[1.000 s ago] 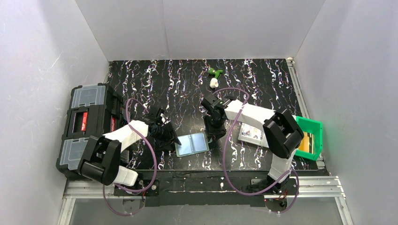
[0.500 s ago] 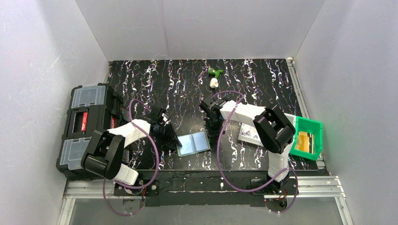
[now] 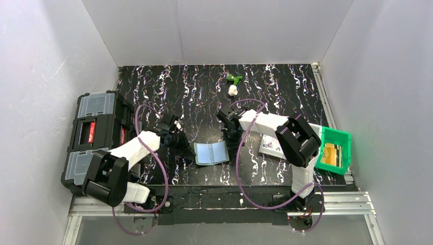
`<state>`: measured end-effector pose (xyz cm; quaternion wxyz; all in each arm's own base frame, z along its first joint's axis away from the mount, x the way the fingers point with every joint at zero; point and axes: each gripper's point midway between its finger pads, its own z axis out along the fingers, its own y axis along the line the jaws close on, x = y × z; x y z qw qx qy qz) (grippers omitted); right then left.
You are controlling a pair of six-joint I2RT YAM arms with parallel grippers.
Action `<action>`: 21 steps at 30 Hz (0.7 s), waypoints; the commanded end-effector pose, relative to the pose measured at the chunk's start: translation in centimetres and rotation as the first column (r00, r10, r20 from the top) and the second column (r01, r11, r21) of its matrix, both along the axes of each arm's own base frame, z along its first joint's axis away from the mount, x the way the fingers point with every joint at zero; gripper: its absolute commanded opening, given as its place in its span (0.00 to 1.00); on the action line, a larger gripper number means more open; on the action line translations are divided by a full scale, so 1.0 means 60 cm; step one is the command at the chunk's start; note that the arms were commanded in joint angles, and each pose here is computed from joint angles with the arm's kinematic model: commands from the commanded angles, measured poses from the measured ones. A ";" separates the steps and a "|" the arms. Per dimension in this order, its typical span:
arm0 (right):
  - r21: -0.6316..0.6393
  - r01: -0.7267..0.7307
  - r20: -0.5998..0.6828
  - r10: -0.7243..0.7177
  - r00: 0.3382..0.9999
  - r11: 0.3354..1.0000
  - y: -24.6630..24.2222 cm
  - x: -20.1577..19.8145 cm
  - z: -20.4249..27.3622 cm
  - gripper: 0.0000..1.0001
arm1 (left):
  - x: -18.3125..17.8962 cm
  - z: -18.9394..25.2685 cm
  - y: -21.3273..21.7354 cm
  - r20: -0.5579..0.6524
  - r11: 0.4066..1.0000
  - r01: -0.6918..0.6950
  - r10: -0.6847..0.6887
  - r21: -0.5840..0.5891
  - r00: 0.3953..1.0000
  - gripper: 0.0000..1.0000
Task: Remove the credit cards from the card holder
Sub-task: Close the card holder at the center of the board.
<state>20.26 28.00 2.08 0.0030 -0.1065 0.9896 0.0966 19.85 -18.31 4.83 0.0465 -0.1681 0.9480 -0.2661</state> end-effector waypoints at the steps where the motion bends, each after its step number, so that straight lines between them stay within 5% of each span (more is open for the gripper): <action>1: 0.025 -0.020 0.005 0.020 1.000 0.999 0.024 -0.002 -0.002 0.05 | 0.017 0.055 -0.025 0.067 0.997 0.021 -0.016 -0.072 0.998 0.00; 21: 0.064 -0.013 0.021 0.011 1.000 0.998 0.047 0.002 0.013 0.05 | 0.017 0.052 -0.113 0.042 0.992 0.120 -0.118 -0.047 0.992 0.00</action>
